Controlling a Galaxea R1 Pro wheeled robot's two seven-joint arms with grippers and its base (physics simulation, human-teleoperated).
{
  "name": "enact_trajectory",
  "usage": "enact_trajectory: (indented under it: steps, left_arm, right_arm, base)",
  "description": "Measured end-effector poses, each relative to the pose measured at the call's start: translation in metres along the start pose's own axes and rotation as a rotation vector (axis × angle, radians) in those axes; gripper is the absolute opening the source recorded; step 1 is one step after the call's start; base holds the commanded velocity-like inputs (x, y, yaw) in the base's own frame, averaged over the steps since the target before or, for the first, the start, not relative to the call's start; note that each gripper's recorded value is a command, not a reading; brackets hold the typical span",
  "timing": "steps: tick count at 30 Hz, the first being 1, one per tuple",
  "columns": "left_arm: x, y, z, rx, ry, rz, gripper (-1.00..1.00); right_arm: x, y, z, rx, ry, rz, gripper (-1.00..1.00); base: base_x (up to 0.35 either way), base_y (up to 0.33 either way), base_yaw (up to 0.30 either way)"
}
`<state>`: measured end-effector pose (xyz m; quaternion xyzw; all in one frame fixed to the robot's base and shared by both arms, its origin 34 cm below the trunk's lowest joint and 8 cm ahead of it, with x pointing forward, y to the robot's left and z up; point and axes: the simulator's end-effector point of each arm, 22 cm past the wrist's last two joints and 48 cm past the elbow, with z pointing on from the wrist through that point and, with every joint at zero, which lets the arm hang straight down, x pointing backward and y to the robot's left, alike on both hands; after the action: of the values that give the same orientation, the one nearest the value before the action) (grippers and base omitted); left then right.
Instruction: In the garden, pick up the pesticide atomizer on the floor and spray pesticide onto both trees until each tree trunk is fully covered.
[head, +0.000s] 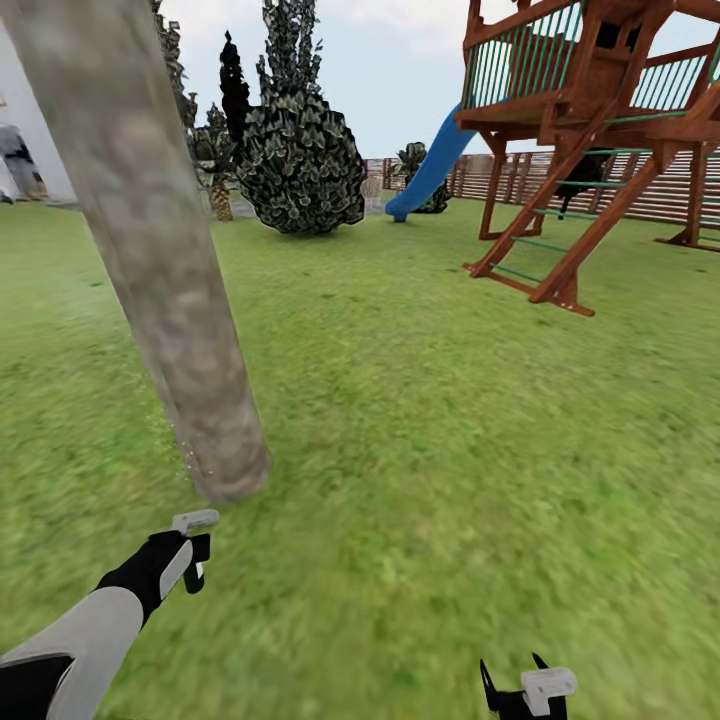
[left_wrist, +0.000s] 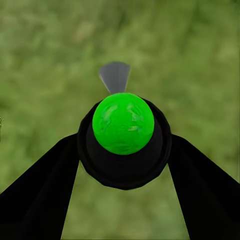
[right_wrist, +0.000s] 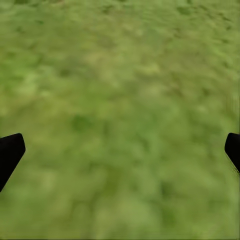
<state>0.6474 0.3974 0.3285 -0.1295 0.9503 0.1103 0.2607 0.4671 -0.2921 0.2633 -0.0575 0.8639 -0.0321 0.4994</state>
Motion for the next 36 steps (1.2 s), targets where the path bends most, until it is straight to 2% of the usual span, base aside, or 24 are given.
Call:
enact_trajectory:
  steps: [4,6,10,16,18,20,21,22,25,27,29,31,33,35,36]
  left_arm:
    - [-0.001,-0.001,0.000,0.002,-0.009,-0.003,-1.00]
    - [-0.018,0.000,0.000,0.001,-0.095,-0.016,-1.00]
    - [-0.024,-0.003,0.000,0.013,-0.123,-0.021,-1.00]
    - [-0.019,-0.020,-0.002,0.037,-0.112,-0.005,-1.00]
    - [-0.012,-0.029,-0.003,0.043,-0.086,0.058,-1.00]
    - [-0.001,-0.049,-0.007,0.085,-0.013,0.173,-1.00]
    - [0.001,-0.060,-0.010,0.120,0.015,0.208,-1.00]
    - [0.003,-0.064,-0.012,0.137,0.033,0.223,-1.00]
    - [0.009,-0.061,-0.015,0.143,0.095,0.244,-1.00]
    - [-0.007,-0.056,-0.018,0.134,0.089,0.243,-1.00]
    - [-0.012,-0.027,-0.017,0.099,0.117,0.234,-1.00]
    - [-0.018,-0.036,-0.021,0.131,0.108,0.220,-1.00]
    - [-0.035,-0.054,-0.029,0.157,0.071,0.220,-1.00]
    - [-0.043,-0.072,-0.039,0.180,0.066,0.226,-1.00]
    - [-0.047,-0.073,-0.041,0.182,0.060,0.228,-1.00]
  right_arm:
    - [0.000,0.000,0.000,0.000,0.000,0.000,1.00]
    - [0.000,0.000,0.000,0.000,0.000,0.000,1.00]
    - [0.000,0.000,0.000,0.000,0.000,0.000,1.00]
    - [0.000,0.000,0.000,-0.001,0.000,0.000,1.00]
    - [0.000,0.000,0.000,-0.001,0.000,0.000,1.00]
    - [0.000,0.000,0.000,-0.001,0.000,0.000,1.00]
    - [0.000,0.000,0.000,-0.001,0.000,0.000,1.00]
    - [0.000,0.000,0.000,-0.001,0.000,0.000,1.00]
    - [0.000,0.000,0.000,-0.001,0.000,0.000,1.00]
    - [0.000,0.000,0.000,-0.001,0.000,0.000,1.00]
    - [0.000,0.000,0.000,-0.001,0.000,0.000,1.00]
    - [0.000,0.000,0.000,-0.001,0.000,0.000,1.00]
    - [0.000,0.000,0.000,-0.001,0.000,0.000,1.00]
    - [0.000,0.000,0.000,-0.001,0.000,0.001,1.00]
    - [0.000,0.000,0.000,-0.001,0.000,0.001,1.00]
  base:
    - [0.204,-0.219,0.277]
    - [0.231,-0.193,0.277]
    - [0.234,-0.189,0.276]
    - [0.130,-0.099,0.121]
    - [0.004,-0.003,0.003]
    - [0.001,0.000,0.000]
    - [0.000,0.000,0.000]
    - [0.000,0.000,0.000]
    - [0.000,0.000,0.000]
    - [0.000,0.000,0.000]
    - [0.000,0.000,0.000]
    - [0.000,0.000,0.000]
    - [0.000,0.000,0.092]
    - [0.000,0.000,0.248]
    - [0.000,0.000,0.269]
